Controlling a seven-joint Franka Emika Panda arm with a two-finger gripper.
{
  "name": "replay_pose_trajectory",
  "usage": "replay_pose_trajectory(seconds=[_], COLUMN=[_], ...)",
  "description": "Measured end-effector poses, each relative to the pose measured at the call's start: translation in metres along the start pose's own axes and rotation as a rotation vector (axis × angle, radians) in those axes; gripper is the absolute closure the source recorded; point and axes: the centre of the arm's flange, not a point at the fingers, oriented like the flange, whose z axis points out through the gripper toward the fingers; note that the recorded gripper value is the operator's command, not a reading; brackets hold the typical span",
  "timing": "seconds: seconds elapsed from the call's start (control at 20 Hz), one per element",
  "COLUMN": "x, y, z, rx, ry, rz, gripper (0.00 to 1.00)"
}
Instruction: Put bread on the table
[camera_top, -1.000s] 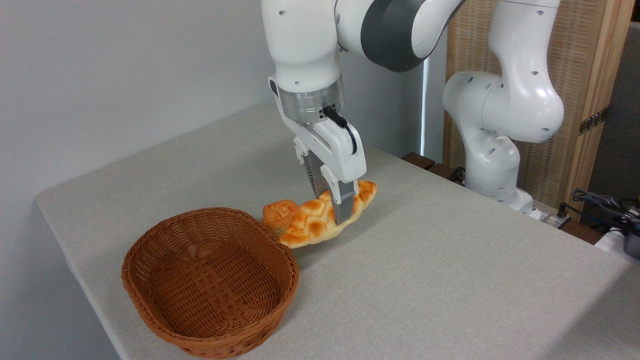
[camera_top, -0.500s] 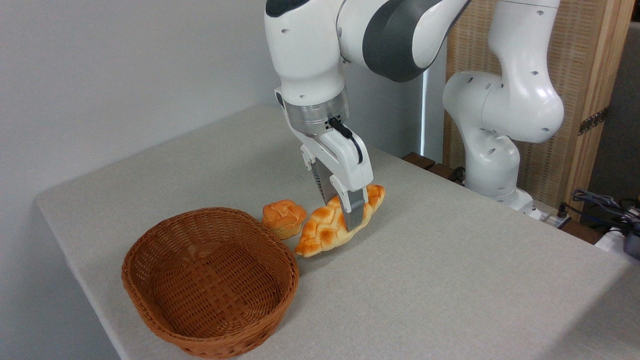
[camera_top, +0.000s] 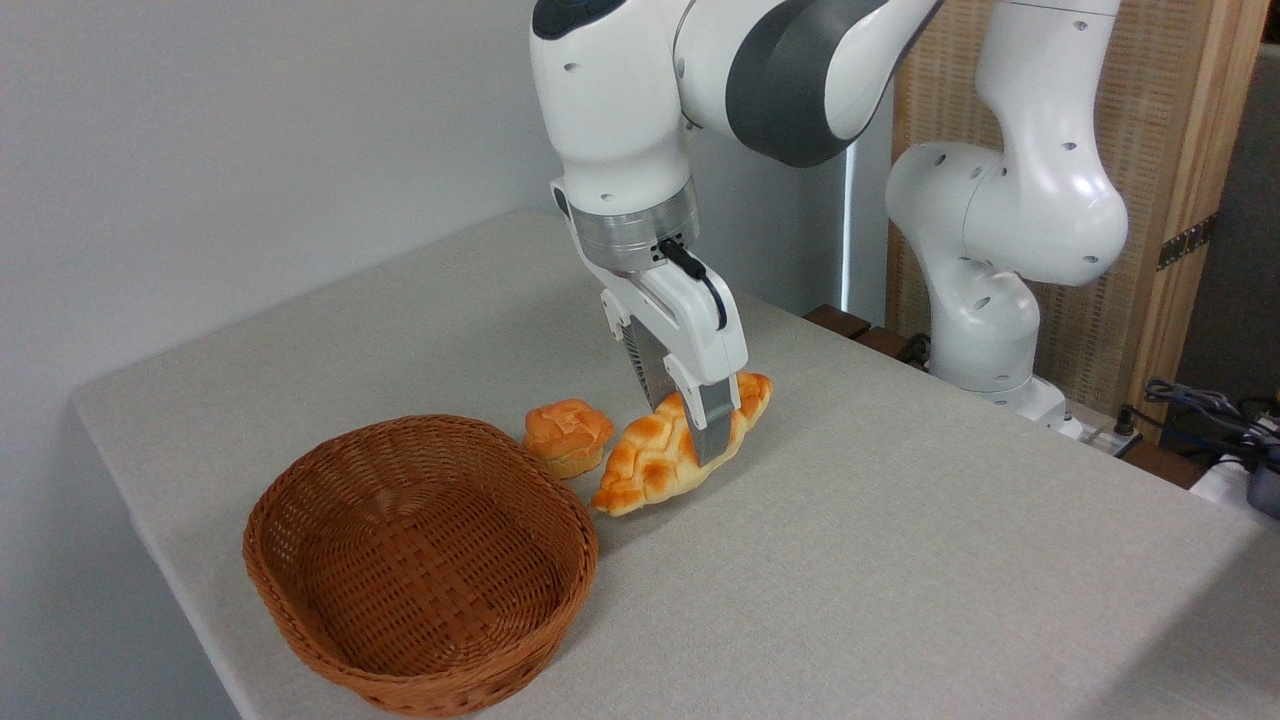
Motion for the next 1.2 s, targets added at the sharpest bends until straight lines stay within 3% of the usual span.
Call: replay_pose_trajectory(seconds=[0.75, 1.2], x=[0.001, 0.017], y=[0.0, -0.008], z=[-0.006, -0.103], rx=[0.013, 0.16], ry=[0.008, 0.112], rz=[0.001, -0.044], gripper=[0.0, 0.0])
